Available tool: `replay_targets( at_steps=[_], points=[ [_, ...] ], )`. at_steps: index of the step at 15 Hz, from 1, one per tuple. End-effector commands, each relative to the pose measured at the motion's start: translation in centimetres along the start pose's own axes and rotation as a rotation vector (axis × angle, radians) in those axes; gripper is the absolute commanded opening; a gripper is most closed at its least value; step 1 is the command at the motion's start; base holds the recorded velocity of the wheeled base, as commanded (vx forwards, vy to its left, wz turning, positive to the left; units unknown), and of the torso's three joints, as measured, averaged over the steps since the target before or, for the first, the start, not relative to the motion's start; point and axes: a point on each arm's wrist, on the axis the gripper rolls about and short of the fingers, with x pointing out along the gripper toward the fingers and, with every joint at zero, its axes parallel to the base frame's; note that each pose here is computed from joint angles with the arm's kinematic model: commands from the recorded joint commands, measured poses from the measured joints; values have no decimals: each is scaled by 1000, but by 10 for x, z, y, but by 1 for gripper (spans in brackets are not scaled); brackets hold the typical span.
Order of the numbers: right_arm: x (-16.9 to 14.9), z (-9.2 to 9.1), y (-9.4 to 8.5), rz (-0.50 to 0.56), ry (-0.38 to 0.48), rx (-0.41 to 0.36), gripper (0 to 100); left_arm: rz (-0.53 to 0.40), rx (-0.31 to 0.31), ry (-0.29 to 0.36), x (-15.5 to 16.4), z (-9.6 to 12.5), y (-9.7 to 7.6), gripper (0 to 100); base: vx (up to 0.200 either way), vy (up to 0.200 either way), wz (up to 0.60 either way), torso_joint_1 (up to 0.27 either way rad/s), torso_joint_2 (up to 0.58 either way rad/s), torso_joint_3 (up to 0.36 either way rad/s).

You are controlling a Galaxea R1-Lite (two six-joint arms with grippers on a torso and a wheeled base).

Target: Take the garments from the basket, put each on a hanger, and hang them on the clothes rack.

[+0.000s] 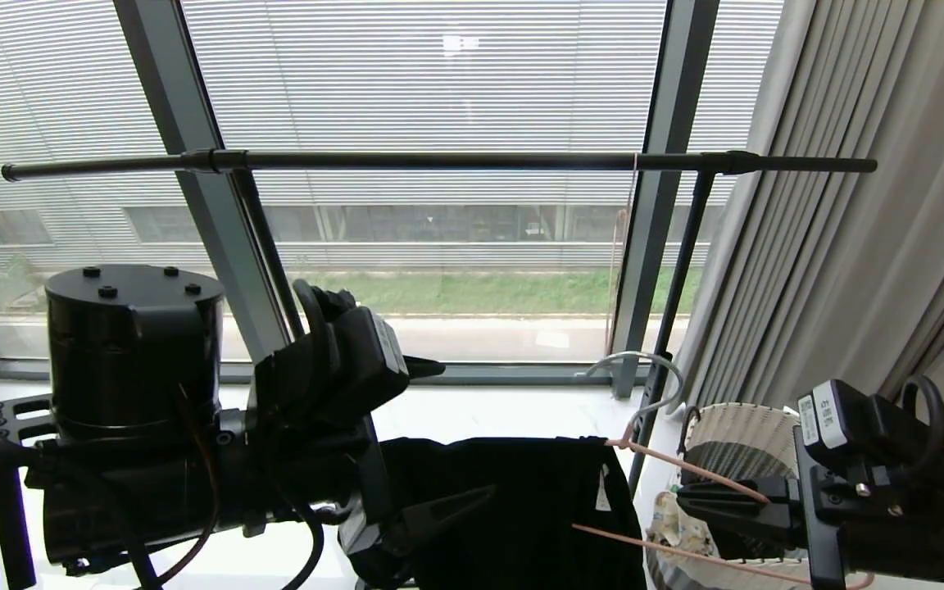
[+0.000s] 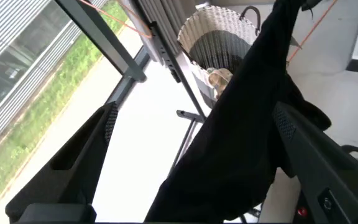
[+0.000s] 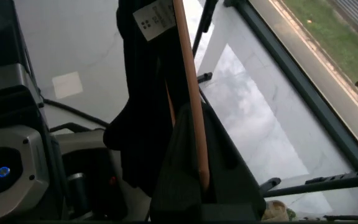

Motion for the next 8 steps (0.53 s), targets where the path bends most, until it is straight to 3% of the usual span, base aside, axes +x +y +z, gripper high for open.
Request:
replay_targets(
  at_steps=[1,4,8],
  points=[
    [-6,0,8,15,-16,-18,0,-38,-7,27,9,-6,-6,100,0,0,0,0,0,0],
    [-2,2,19,71,-20,-44,0,-105,7,43,24,-6,-20,100,0,0,0,0,0,0],
    [1,6,28,114,-29,-65,0,-100,4,80,30,-10,-23,100,0,0,0,0,0,0]
  ],
)
